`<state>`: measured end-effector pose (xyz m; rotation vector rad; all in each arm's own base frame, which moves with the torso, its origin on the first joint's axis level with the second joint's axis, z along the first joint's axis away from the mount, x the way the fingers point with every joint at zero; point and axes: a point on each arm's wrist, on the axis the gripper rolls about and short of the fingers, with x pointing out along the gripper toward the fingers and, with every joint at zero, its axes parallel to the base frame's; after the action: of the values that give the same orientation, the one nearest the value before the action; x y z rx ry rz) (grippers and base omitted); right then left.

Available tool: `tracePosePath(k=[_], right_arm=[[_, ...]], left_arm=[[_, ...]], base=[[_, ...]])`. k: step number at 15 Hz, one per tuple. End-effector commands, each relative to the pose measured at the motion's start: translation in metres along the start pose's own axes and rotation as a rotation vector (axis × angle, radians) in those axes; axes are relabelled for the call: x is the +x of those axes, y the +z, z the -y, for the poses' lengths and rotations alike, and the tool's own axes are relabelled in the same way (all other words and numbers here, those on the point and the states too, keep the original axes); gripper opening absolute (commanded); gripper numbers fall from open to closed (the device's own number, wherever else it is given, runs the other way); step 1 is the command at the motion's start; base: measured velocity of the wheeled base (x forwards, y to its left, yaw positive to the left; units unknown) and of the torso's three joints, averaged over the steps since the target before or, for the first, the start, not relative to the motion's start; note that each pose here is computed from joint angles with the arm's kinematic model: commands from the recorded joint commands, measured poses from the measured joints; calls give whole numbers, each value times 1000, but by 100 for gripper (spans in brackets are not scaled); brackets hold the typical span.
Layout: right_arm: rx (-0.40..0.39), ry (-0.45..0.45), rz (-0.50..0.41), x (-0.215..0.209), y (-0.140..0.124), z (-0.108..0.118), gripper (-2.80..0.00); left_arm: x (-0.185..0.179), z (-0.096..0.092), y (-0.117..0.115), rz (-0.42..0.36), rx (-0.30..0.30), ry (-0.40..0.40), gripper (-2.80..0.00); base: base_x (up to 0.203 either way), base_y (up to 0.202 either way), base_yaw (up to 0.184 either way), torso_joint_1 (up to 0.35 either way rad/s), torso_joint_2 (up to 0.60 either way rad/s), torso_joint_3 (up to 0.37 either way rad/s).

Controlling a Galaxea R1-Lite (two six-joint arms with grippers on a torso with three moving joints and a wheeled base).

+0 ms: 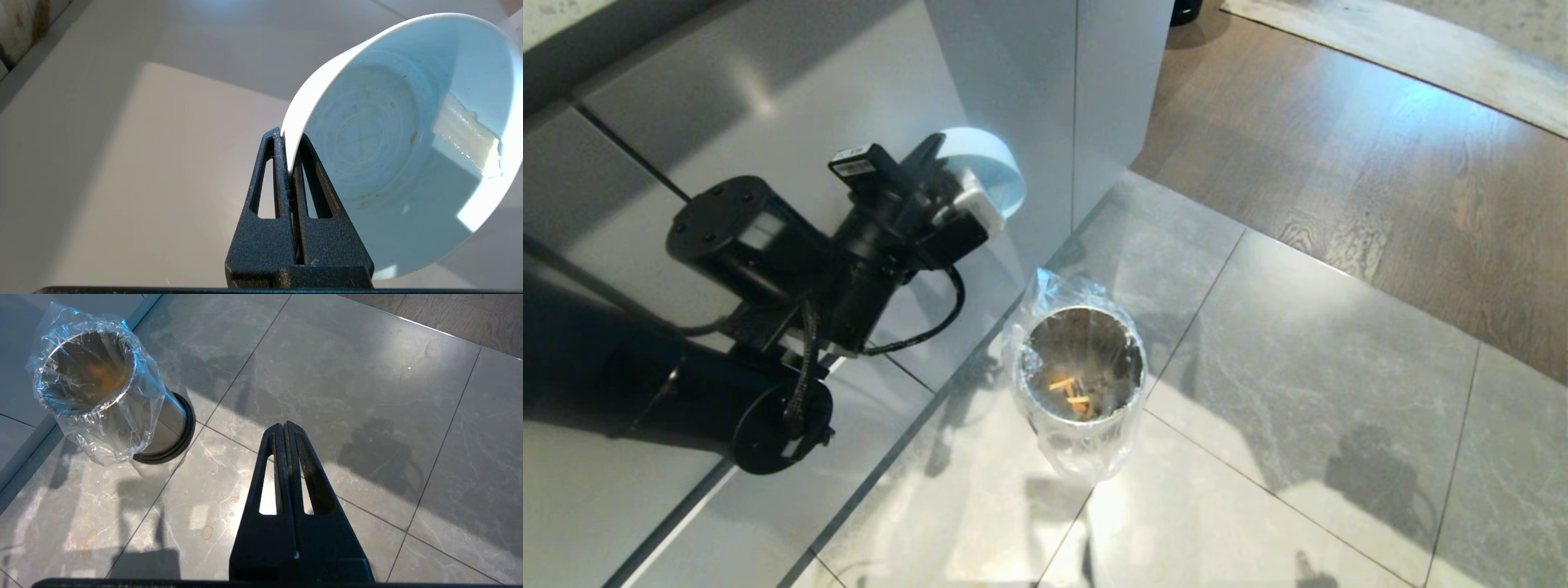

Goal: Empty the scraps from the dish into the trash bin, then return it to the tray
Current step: Pour the leftover food from the bowl into the trash can

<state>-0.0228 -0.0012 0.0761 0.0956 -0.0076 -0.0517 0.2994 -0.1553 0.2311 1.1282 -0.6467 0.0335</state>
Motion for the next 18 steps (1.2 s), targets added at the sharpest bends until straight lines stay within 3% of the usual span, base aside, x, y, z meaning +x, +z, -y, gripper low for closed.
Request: tracePosePath(k=[1, 3, 13, 18], right_arm=[[0, 0, 2, 0, 0, 0, -280], [1, 0, 1, 0, 0, 0, -280], [1, 0, 1, 0, 0, 0, -280], [0, 0, 0, 0, 0, 0, -280]], left_arm=[[0, -7, 1, 2, 27, 53, -280], [-1, -12, 2, 4, 55, 65, -280], [-2, -15, 3, 6, 49, 70, -280], [-1, -16, -11, -29, 72, 74, -280]], base=[[0, 0, 0, 0, 0, 0], [0, 0, 0, 0, 0, 0], [0, 0, 0, 0, 0, 0], [0, 0, 0, 0, 0, 0]])
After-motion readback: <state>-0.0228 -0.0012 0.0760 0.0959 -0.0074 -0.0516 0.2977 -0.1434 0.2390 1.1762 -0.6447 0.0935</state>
